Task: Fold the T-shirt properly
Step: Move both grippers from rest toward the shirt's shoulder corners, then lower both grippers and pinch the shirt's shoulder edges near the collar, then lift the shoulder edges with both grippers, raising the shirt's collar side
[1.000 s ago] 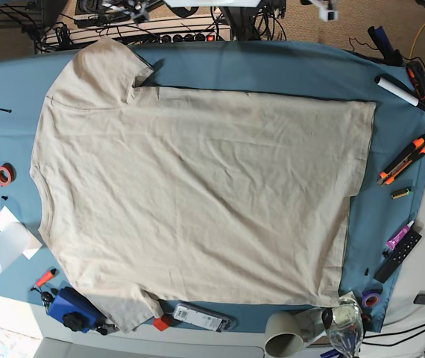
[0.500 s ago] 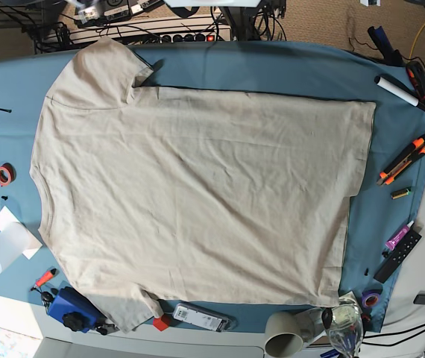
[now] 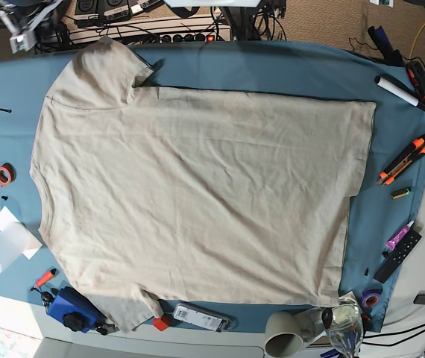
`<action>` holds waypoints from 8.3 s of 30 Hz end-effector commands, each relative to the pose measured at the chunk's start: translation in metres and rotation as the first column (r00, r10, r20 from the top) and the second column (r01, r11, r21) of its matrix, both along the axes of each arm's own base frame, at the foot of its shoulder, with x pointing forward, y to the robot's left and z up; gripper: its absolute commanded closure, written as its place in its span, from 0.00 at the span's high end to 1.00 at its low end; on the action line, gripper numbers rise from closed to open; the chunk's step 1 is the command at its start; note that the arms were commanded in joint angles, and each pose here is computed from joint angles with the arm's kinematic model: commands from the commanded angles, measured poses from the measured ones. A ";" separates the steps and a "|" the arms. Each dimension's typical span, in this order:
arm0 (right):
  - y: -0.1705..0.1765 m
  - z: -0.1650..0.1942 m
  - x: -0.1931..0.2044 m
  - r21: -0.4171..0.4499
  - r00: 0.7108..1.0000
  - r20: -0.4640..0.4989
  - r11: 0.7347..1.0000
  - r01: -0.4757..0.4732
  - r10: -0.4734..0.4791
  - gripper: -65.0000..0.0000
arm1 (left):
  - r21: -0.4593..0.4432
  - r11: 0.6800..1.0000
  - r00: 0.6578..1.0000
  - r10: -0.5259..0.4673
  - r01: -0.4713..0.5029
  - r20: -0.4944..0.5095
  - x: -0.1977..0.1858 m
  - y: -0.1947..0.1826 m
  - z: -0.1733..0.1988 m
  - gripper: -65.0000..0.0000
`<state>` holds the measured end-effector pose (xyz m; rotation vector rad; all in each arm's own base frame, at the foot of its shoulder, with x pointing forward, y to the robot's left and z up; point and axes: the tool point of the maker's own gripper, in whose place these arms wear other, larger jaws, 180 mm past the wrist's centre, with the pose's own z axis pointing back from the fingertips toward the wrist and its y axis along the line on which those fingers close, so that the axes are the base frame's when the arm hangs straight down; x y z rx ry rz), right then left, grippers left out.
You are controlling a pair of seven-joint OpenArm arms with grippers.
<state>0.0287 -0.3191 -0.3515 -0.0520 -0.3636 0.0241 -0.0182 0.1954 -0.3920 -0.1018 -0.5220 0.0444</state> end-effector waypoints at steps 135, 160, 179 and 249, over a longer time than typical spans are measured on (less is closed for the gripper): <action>0.064 0.004 0.070 0.421 0.946 0.291 0.907 0.008 -0.143 0.14 | 0.165 0.957 0.899 -0.284 0.241 0.334 0.132 -0.020 0.098 0.48; 0.106 -0.052 0.081 0.502 0.969 0.222 0.865 -0.016 -0.111 0.23 | 0.165 0.956 0.899 -0.284 0.240 0.335 0.132 -0.019 0.098 0.48; 0.112 -0.033 0.056 0.539 0.977 0.186 0.842 -0.015 -0.102 0.00 | 0.142 0.963 0.892 -0.266 0.229 0.366 0.140 -0.022 0.101 0.04; 0.091 -0.024 0.044 0.462 0.989 0.134 0.887 -0.006 -0.063 0.00 | -0.360 0.921 0.989 0.140 -0.151 -0.057 0.199 -0.012 -0.040 0.51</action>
